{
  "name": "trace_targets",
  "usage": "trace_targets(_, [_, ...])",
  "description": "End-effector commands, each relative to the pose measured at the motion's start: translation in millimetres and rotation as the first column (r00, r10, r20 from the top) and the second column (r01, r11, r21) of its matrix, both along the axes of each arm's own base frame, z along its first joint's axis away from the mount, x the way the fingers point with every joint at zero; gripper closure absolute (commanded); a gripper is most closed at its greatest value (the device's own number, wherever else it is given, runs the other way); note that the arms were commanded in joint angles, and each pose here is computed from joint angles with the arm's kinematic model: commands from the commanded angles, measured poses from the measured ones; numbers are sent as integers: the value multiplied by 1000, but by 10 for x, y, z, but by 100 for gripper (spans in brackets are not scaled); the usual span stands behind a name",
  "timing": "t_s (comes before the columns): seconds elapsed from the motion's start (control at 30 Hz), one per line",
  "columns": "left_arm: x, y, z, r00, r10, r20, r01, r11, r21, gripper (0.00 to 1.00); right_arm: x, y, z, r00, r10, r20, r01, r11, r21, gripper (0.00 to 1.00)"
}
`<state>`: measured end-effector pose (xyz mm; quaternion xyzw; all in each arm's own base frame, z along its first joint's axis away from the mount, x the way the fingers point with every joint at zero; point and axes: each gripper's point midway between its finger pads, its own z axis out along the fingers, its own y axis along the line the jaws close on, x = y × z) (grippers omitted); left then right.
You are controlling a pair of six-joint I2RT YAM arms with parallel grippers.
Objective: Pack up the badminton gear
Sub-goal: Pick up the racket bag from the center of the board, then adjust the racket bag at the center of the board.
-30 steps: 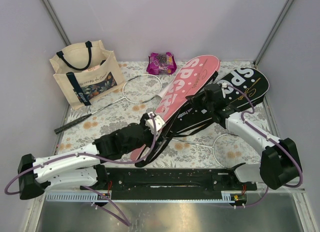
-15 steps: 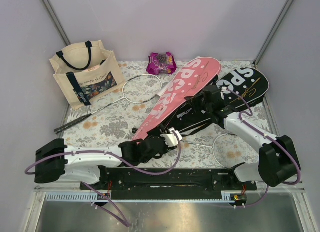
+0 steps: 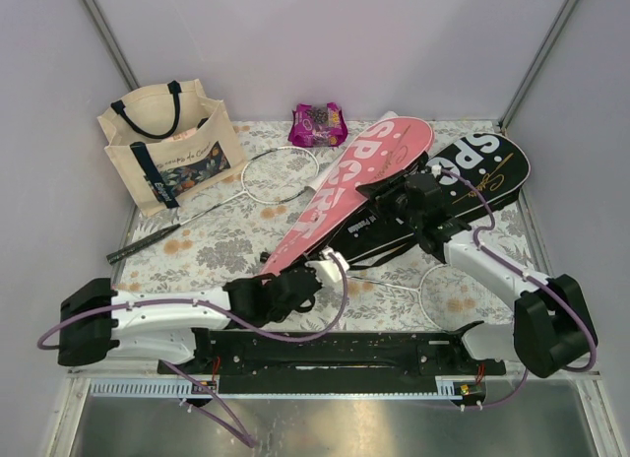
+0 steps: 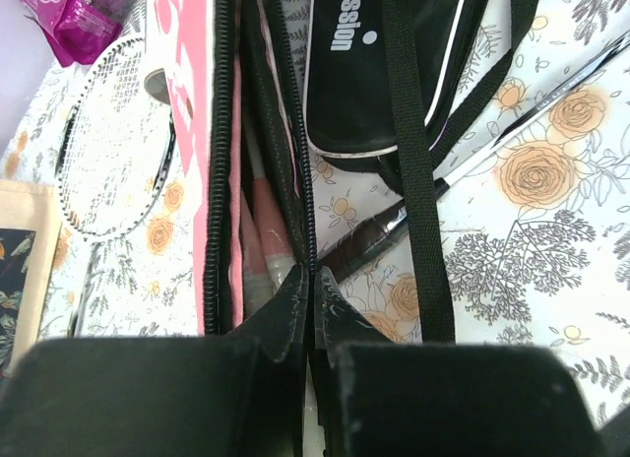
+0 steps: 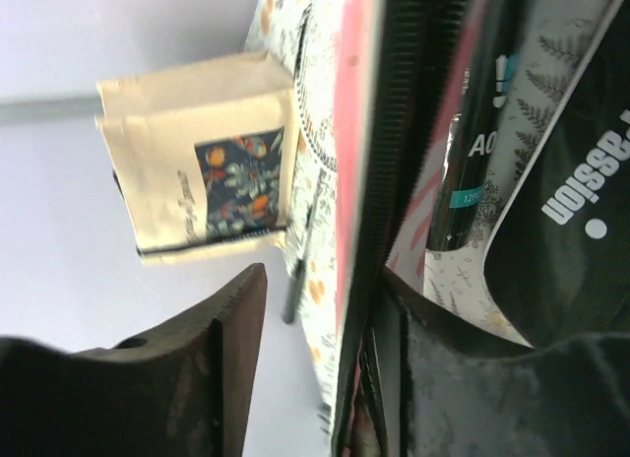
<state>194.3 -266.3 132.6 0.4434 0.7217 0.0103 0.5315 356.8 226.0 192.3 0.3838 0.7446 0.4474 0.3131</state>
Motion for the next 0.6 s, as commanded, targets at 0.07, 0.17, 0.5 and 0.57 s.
trace_targets(0.07, [-67,13,582,992,-47,-121,14,967,-256,100,-175,18,384,924,245,292,-173,952,-251,31])
trace_targets(0.17, [-105,77,694,980,-76,-183,20,957,-288,100,-205,-106,411,889,290,355,-157,920,-360,15])
trace_targets(0.5, [-178,232,843,945,-89,-315,-23,941,-338,100,-281,-391,1008,756,499,424,-218,802,-556,0])
trace_targets(0.57, [-210,231,883,935,-112,-336,-20,930,-366,100,-244,-510,957,766,518,381,-186,746,-639,0])
